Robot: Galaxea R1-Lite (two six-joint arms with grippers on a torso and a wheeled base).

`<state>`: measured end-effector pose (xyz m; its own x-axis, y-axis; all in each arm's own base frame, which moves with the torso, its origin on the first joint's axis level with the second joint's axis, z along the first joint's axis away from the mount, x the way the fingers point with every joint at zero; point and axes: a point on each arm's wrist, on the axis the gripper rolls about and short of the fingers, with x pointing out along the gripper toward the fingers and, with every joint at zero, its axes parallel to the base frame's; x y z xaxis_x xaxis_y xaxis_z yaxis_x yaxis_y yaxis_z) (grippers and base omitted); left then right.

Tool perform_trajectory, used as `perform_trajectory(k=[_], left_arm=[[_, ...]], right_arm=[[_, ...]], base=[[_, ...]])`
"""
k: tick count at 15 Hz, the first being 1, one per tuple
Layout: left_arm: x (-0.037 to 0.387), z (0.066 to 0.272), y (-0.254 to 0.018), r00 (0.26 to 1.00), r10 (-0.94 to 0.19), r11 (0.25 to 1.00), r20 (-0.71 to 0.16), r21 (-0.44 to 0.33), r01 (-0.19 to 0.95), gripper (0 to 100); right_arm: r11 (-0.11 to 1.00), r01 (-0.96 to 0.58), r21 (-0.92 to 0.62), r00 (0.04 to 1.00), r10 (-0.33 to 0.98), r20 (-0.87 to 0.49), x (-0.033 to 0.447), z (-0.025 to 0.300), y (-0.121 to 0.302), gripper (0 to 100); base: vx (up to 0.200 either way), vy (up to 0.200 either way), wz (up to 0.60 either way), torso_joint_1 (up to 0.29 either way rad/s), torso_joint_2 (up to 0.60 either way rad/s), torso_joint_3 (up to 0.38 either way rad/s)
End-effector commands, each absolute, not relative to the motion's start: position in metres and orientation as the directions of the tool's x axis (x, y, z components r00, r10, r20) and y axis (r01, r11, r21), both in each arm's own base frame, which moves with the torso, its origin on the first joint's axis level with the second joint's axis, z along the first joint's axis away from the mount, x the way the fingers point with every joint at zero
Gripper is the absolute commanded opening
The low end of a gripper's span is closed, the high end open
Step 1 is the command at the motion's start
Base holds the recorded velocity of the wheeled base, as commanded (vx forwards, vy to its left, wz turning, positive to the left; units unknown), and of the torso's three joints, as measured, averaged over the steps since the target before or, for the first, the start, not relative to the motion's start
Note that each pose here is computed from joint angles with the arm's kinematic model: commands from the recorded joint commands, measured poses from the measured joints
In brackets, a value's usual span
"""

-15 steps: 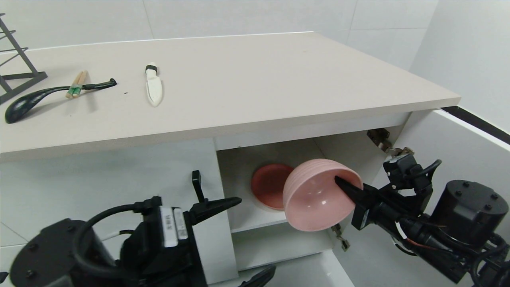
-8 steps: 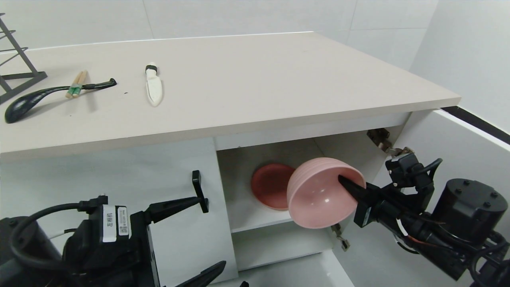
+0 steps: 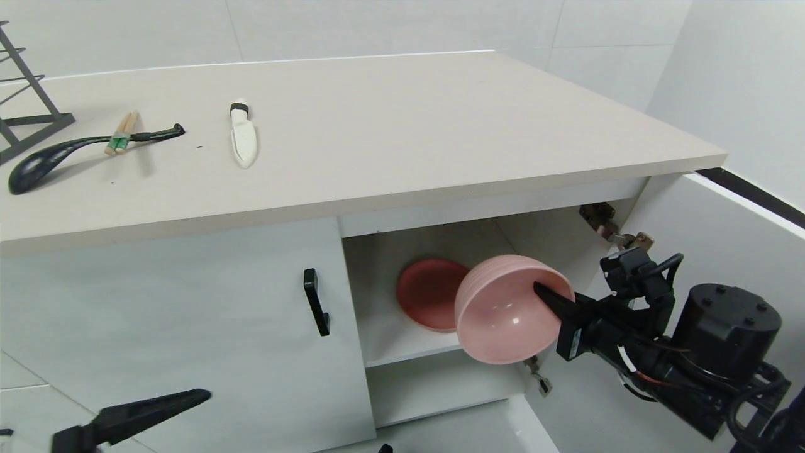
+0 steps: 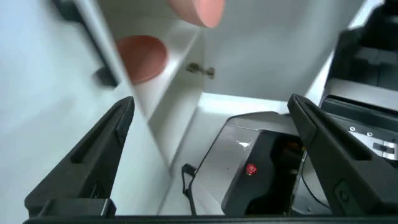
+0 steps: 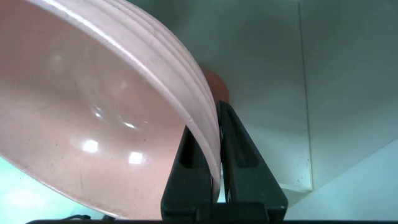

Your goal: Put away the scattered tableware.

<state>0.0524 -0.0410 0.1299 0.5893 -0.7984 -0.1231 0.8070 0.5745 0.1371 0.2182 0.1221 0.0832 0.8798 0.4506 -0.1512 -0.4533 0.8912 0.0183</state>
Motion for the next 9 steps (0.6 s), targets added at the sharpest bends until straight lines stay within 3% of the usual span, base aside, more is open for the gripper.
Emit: perform_trajectory(k=[1, 4, 6, 8, 9], left_arm=[[-0.001, 0.126, -0.006, 0.871, -0.484, 0.874, 0.084, 0.083, 0.478, 100], [-0.009, 0.110, 0.000, 0.981, -0.146, 0.989, 0.127, 0.045, 0.141, 100], [-0.015, 0.102, 0.001, 0.986, -0.091, 0.995, 0.139, 0.040, 0.086, 100], [-0.015, 0.091, 0.005, 0.997, 0.061, 0.997, 0.041, 0.034, -0.063, 100], [-0.015, 0.090, 0.005, 0.996, 0.086, 0.996, 0.029, 0.036, -0.087, 100]], right_arm=[[0.892, -0.452, 0.017, 0.877, 0.447, -0.175, 0.219, 0.077, 0.122, 0], [0.890, -0.456, 0.017, 0.874, 0.451, -0.178, 0.218, 0.077, 0.123, 0], [0.890, -0.456, 0.017, 0.874, 0.451, -0.180, 0.218, 0.077, 0.123, 0], [0.890, -0.456, 0.017, 0.873, 0.450, -0.189, 0.216, 0.076, 0.122, 0], [0.890, -0.456, 0.017, 0.873, 0.450, -0.189, 0.216, 0.076, 0.122, 0]], base=[[0.000, 0.000, 0.00, 0.000, 0.00, 0.000], [0.000, 0.000, 0.00, 0.000, 0.00, 0.000], [0.000, 0.000, 0.00, 0.000, 0.00, 0.000], [0.000, 0.000, 0.00, 0.000, 0.00, 0.000], [0.000, 0.000, 0.00, 0.000, 0.00, 0.000]])
